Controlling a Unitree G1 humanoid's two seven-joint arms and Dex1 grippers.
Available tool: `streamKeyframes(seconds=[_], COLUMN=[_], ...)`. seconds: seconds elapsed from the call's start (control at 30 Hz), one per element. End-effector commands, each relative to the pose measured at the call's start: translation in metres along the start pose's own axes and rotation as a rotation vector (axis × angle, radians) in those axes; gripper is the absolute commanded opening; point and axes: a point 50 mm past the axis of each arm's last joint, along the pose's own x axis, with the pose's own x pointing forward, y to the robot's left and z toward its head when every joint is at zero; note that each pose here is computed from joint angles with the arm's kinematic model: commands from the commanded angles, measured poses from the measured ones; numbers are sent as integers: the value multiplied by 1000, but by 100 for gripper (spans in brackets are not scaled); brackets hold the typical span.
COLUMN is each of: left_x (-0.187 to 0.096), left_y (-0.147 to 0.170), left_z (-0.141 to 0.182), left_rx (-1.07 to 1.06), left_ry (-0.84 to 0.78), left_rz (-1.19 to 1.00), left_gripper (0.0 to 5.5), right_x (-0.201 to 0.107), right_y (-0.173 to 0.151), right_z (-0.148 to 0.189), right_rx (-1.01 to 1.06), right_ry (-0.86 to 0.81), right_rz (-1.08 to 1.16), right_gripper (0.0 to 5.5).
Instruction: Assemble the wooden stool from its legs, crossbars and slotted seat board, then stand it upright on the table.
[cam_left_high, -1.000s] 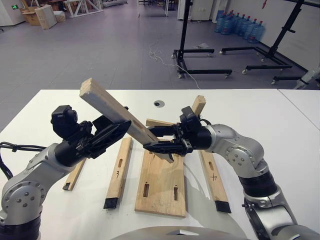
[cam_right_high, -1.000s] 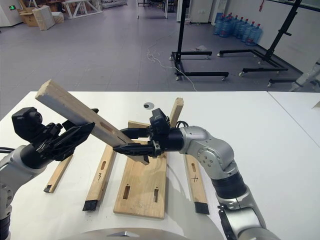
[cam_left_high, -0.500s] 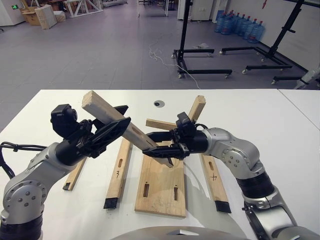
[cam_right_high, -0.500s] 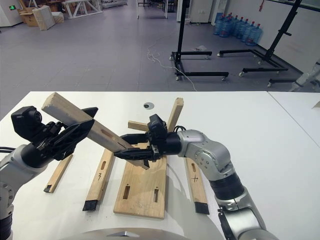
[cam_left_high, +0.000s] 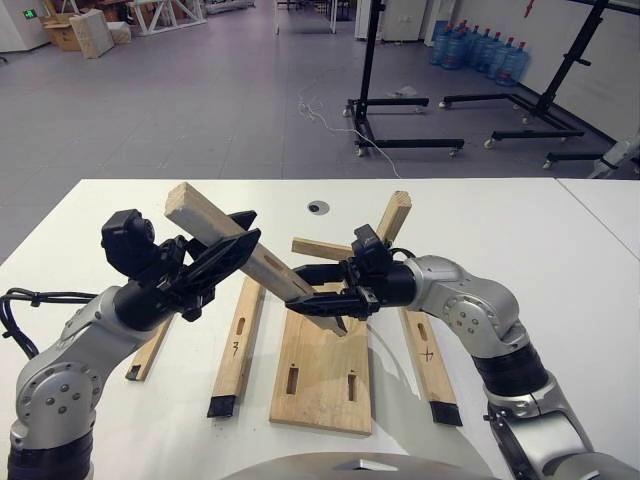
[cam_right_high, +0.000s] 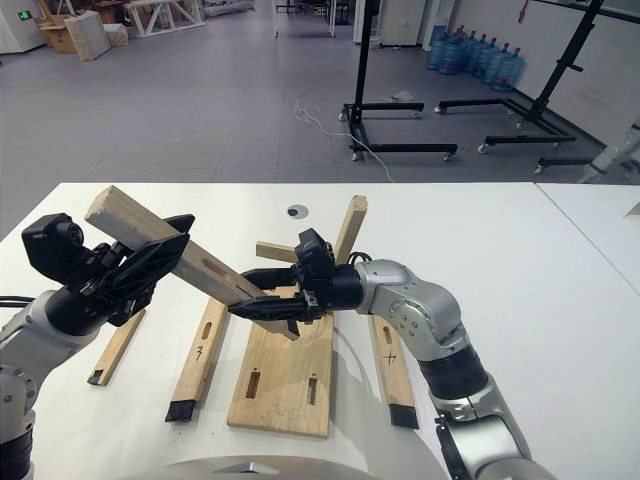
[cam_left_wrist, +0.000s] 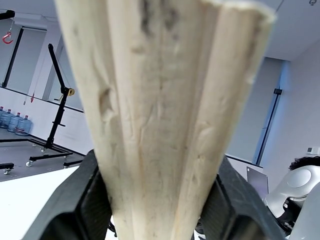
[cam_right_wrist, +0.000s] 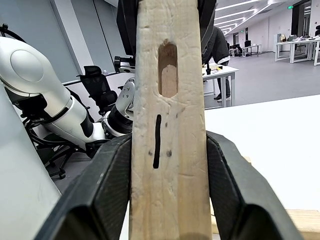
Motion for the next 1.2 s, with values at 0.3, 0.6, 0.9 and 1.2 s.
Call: streamKeyframes(seconds=[0.3,0.6,0.9,1.2], left_x=[-2,-3,-6,4], left_y=[24,52,78,99], left_z=[10,4,1,-3], left_rx=[94,331,323,353], left_ry=[87,219,228,252], left_rz=[-17,203,237,-14], left_gripper=[205,205,205,205], right_x=[-20,-40,-50,-68], right_y=[2,8,-17,-38], right_z=[11,72,108,125], right_rx=[-72,-248,-362,-414], right_ry=[30,-105,-268,-353], right_rz=[-193,-246,-408,-571], right_gripper=[308,308,308,308])
